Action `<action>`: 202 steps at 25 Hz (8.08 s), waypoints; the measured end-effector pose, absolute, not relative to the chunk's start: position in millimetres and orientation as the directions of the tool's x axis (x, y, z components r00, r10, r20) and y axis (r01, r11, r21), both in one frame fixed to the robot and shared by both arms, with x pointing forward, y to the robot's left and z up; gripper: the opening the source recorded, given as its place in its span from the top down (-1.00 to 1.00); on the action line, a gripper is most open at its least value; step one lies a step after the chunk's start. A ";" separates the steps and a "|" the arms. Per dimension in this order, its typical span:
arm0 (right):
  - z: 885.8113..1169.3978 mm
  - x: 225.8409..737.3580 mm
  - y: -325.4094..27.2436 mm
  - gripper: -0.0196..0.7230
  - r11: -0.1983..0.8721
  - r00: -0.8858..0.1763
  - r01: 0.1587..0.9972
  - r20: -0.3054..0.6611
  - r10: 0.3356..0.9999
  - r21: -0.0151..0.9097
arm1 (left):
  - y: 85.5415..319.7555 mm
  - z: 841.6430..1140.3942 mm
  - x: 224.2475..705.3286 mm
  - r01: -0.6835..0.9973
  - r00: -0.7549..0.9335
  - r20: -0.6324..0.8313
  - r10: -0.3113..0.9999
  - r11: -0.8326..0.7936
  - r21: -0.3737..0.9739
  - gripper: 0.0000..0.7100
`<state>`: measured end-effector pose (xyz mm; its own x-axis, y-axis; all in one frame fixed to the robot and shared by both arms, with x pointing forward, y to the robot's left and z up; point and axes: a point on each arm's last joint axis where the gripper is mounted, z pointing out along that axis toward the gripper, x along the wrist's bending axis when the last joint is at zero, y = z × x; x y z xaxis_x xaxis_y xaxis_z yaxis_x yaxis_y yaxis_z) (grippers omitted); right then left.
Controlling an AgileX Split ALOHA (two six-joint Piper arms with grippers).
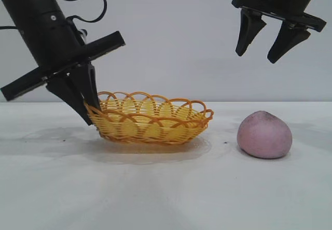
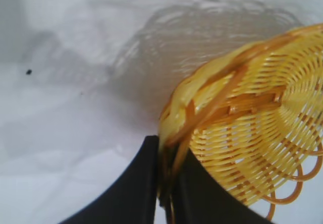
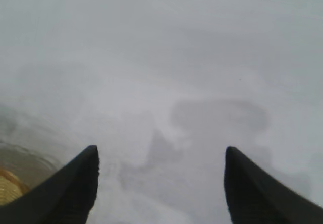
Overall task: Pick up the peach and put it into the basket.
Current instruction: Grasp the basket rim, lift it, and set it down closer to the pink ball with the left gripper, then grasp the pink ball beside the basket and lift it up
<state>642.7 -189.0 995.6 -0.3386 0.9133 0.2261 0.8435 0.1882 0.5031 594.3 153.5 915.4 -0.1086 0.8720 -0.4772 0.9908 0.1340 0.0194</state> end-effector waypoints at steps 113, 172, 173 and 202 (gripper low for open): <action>1033.0 622.4 -192.3 -0.25 0.239 -0.387 0.827 0.208 0.898 0.509 | 300.0 1044.2 232.3 0.517 0.097 0.018 0.995 -0.066 0.853 -0.18; 982.0 575.2 -134.4 -0.25 0.625 -0.623 0.779 0.181 0.761 0.056 | 300.6 1043.1 230.1 0.505 0.015 0.029 0.999 -0.033 0.862 -0.18; 975.6 576.6 -133.8 -0.25 0.625 -0.620 0.780 0.185 0.762 0.042 | 300.6 1043.1 230.1 0.505 0.015 0.029 0.999 -0.033 0.862 -0.18; 1013.6 607.3 -118.8 0.95 0.620 -0.643 0.766 0.165 0.748 0.170 | 300.6 1043.1 230.1 0.505 0.015 0.029 0.999 -0.033 0.862 -0.18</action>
